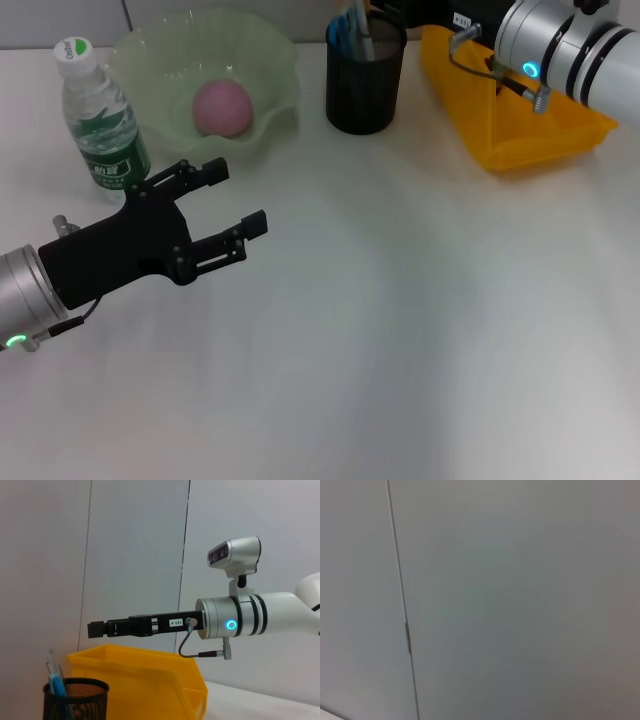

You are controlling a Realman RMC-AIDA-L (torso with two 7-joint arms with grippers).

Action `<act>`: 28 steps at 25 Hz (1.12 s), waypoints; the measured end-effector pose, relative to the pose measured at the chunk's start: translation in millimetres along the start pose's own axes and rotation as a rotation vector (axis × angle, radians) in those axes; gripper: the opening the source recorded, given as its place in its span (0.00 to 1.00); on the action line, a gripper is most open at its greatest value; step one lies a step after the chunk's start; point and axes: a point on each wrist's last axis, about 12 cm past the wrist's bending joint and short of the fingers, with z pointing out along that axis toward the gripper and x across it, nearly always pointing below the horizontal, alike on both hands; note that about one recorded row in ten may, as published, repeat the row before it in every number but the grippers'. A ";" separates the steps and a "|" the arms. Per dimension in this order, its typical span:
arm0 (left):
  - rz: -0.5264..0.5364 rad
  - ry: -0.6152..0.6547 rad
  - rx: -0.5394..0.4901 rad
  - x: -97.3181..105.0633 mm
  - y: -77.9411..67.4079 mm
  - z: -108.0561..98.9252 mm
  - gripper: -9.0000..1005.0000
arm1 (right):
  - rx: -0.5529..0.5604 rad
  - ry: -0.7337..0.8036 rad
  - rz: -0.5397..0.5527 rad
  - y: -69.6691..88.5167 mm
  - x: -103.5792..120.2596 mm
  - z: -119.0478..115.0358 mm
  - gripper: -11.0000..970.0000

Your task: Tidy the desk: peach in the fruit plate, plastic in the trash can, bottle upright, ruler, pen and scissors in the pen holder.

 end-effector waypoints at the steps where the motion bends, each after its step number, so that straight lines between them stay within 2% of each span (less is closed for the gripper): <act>1: 0.000 0.001 0.001 0.0 -0.1 0.1 0.80 | -0.001 -0.001 0.000 0.1 0.2 -0.3 0.65; 4: 0.001 0.001 0.003 -0.1 -0.1 0.1 0.80 | -0.005 -0.012 0.016 -0.4 0.6 -2.4 0.74; 7: 0.002 0.002 0.005 -0.2 -0.2 0.1 0.80 | -0.026 -0.033 0.025 0.4 0.1 -5.6 0.77; 9: -0.001 0.008 0.014 -0.1 -0.6 0.5 0.80 | -0.075 -0.107 0.053 -2.0 -1.0 -21.4 0.79; 10: -0.001 0.008 0.014 -0.1 -0.6 0.5 0.80 | -0.075 -0.107 0.053 -2.0 -1.0 -21.4 0.80; 13: -0.011 0.033 0.055 -1.1 -1.3 3.7 0.80 | -0.128 -0.185 0.116 -5.5 0.4 -44.5 0.83; 14: -0.011 0.041 0.065 -1.7 -1.1 4.4 0.80 | -0.183 -0.233 0.165 -6.5 1.9 -63.8 0.84; 15: -0.014 0.050 0.076 -2.4 -0.8 5.1 0.80 | -0.183 -0.233 0.165 -6.5 1.9 -63.8 0.84; 16: -0.017 0.055 0.083 -2.9 -0.8 5.8 0.80 | -0.210 -0.252 0.183 -6.6 2.9 -73.4 0.85; 18: -0.031 0.071 0.107 -5.1 0.0 9.0 0.80 | -0.285 -0.287 0.210 -4.9 6.0 -96.3 0.85; 19: -0.044 0.084 0.123 -7.1 0.9 11.2 0.80 | -0.344 -0.294 0.232 -3.0 11.6 -117.2 0.85; 20: -0.051 0.092 0.133 -8.2 1.2 12.1 0.80 | -0.344 -0.294 0.232 -3.0 11.6 -117.2 0.85; 24: -0.063 0.109 0.156 -11.0 2.0 14.3 0.80 | -0.432 -0.245 0.269 1.5 25.1 -149.5 0.85; 27: -0.069 0.121 0.172 -12.8 2.2 15.9 0.80 | -0.538 -0.122 0.250 7.0 37.0 -166.2 0.85; 28: -0.085 0.149 0.215 -16.4 1.6 17.8 0.80 | -0.565 -0.091 0.241 8.4 39.7 -169.5 0.85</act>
